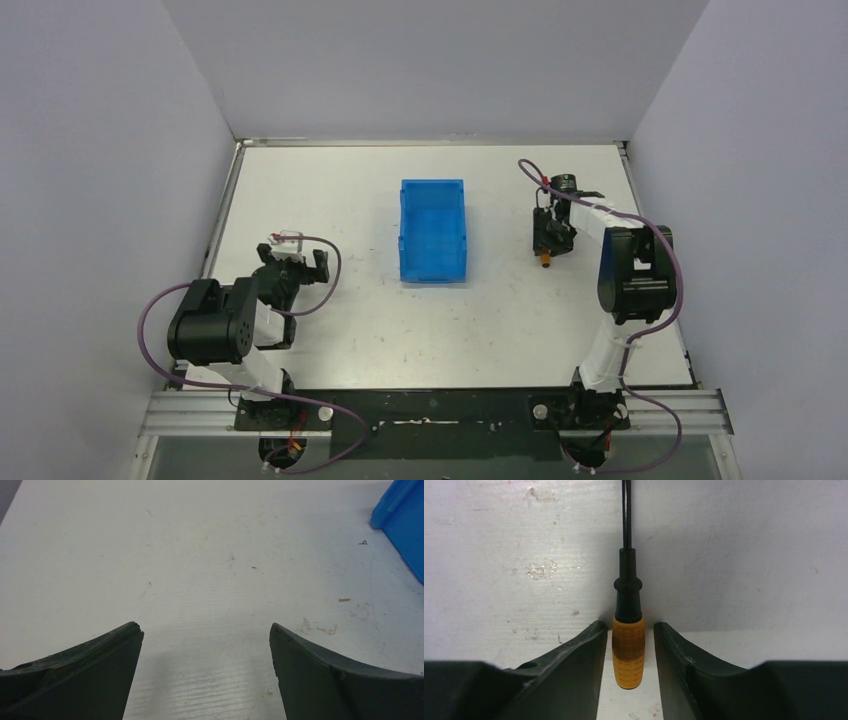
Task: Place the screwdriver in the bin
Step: Pick up the screwdriver from the center of the board.
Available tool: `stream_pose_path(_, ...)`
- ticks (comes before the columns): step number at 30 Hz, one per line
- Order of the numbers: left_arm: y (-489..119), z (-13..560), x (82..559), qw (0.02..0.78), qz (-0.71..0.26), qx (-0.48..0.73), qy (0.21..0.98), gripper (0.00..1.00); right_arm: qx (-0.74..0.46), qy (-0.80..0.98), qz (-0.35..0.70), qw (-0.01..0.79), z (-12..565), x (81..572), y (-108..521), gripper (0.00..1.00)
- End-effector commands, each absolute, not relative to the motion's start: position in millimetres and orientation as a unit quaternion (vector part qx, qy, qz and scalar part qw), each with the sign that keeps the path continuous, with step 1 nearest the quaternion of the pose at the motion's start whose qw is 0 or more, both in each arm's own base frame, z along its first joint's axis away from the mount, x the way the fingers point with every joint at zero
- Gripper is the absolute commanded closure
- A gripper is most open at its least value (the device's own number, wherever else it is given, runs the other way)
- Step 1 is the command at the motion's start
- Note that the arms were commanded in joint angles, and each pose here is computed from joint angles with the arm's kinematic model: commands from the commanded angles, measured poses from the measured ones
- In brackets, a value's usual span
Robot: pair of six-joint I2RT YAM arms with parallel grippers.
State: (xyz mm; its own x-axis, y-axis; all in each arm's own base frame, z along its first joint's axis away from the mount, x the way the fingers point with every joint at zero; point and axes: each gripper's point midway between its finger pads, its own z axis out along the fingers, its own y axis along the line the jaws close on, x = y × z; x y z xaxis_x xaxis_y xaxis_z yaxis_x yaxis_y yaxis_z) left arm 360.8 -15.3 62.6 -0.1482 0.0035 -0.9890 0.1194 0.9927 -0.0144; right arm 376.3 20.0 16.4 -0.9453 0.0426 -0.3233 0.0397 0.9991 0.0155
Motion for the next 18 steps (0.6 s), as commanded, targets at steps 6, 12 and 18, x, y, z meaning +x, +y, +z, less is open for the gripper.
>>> stream_pose_path(6,-12,83,364,0.680,-0.037,0.037,0.732,0.03,0.032,0.987,0.010,0.160,13,375,18,0.92)
stream_pose_path(12,-12,82,364,0.678,-0.038,0.036,0.733,0.03,0.031,0.986,-0.001,0.166,22,378,14,0.99)
stream_pose_path(18,-12,81,365,0.677,-0.038,0.037,0.734,0.03,0.035,0.982,-0.019,0.183,50,383,8,1.00)
